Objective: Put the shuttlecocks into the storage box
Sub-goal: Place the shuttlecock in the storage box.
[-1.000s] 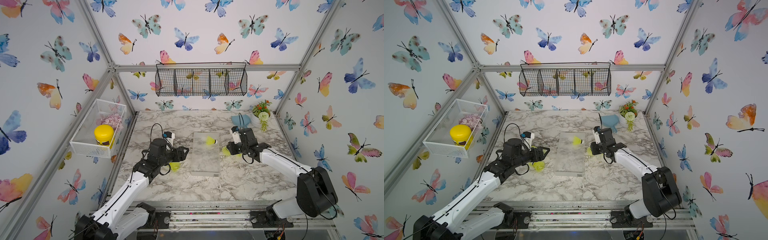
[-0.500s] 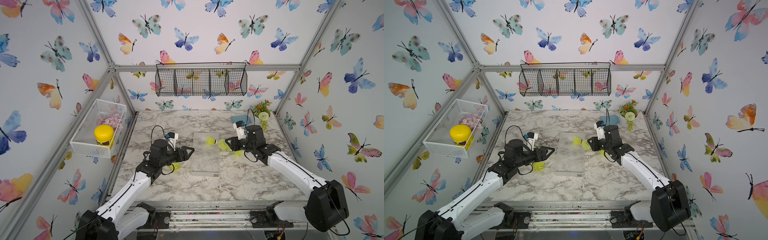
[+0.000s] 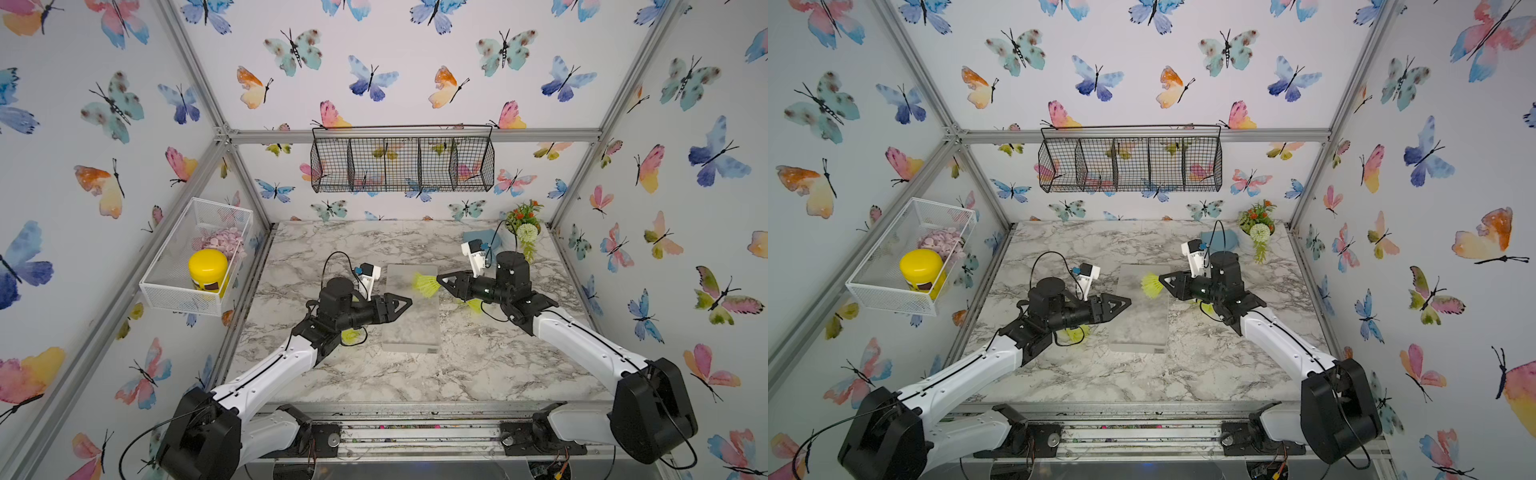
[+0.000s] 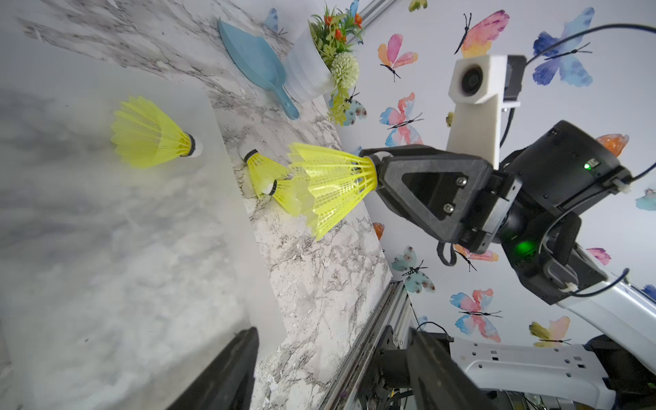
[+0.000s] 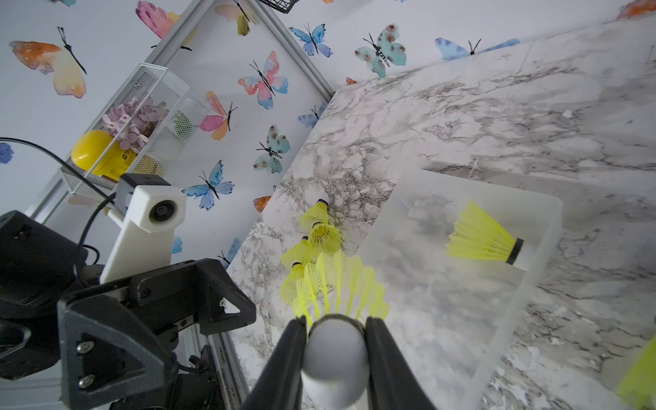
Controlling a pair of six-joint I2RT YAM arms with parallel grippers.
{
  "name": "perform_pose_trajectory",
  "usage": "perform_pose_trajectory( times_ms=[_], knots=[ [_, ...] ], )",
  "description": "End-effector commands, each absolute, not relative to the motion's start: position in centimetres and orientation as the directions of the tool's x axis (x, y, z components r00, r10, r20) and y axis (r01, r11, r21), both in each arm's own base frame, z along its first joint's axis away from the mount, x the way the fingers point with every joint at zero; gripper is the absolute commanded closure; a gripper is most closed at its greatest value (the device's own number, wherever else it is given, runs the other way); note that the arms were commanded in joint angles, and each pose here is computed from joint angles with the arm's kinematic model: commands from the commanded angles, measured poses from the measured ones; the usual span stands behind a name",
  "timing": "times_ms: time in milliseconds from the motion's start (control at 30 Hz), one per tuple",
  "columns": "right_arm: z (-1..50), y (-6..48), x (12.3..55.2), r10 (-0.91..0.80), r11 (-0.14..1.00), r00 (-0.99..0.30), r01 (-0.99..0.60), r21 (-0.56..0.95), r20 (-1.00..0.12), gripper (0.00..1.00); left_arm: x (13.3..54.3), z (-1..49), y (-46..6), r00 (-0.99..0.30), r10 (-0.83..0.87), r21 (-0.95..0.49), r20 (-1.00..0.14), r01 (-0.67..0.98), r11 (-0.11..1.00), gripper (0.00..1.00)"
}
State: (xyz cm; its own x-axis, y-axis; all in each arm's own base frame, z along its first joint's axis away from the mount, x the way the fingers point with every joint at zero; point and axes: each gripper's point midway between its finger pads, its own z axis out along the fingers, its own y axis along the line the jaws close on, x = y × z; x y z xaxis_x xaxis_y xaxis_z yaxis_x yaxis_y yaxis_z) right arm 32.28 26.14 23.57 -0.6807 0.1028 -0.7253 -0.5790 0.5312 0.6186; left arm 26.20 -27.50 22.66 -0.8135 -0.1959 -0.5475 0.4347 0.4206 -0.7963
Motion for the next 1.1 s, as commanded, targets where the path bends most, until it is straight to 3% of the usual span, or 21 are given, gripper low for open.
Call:
perform_pose_trajectory(
  times_ms=[0, 533, 900, 1067],
  knots=[
    [24.9, 26.8, 31.8, 0.122, 0.455, -0.675, -0.613, 0.646, -0.727, 0.68, 26.4, 25.1, -28.4, -0.788, -0.215, -0.799, -0.576, 0.489, 0.350, 0.30],
    [25.9, 27.7, 30.8, 0.130, 0.361, -0.690, -0.636, 0.682, -0.712, 0.68, 27.5, 26.5, -30.3, -0.782, -0.231, -0.809, -0.579, 0.516, 0.282, 0.43],
    [26.0, 27.9, 30.4, 0.118, 0.346, -0.694, -0.642, 0.684, -0.710, 0.68, 27.6, 27.5, -31.4, -0.779, -0.237, -0.811, -0.581, 0.531, 0.245, 0.63],
    [26.1, 28.0, 30.3, 0.117, 0.343, -0.694, -0.643, 0.685, -0.711, 0.68, 27.6, 27.6, -31.4, -0.777, -0.248, -0.813, -0.579, 0.528, 0.244, 0.80]
  ],
)
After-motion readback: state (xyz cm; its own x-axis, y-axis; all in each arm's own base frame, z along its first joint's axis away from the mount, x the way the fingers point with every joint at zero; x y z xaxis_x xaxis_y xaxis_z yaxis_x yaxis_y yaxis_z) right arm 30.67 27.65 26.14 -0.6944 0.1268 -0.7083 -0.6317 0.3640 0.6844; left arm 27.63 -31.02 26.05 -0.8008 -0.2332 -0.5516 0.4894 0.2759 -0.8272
